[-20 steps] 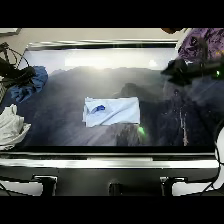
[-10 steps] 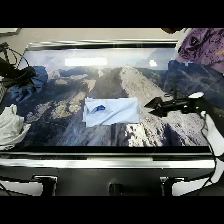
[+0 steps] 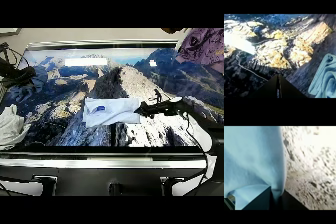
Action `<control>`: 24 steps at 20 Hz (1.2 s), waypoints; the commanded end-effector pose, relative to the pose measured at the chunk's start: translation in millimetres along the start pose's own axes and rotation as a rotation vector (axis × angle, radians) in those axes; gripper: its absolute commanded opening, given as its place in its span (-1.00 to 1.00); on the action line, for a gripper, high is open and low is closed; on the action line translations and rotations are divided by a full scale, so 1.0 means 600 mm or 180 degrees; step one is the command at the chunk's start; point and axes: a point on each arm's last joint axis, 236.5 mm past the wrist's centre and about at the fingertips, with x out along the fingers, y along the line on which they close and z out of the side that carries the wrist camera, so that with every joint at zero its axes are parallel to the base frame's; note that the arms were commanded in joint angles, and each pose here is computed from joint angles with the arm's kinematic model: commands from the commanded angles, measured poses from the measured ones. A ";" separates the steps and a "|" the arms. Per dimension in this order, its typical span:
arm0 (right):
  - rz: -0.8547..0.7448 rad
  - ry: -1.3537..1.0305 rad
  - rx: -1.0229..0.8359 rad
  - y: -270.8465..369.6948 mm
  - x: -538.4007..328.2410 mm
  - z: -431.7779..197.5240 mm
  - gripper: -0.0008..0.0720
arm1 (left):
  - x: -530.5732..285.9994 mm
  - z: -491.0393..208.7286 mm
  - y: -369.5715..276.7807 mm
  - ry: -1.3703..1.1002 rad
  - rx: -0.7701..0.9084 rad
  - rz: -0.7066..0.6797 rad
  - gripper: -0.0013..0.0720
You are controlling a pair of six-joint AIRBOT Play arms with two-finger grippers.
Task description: Fold the clothes and pants, and hang the long-sleeved shirts on hangers.
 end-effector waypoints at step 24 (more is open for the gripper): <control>-0.0385 -0.3139 0.1307 -0.054 -0.776 0.314 -0.90 | 0.001 -0.009 0.002 0.0074 0.0003 0.0022 -0.90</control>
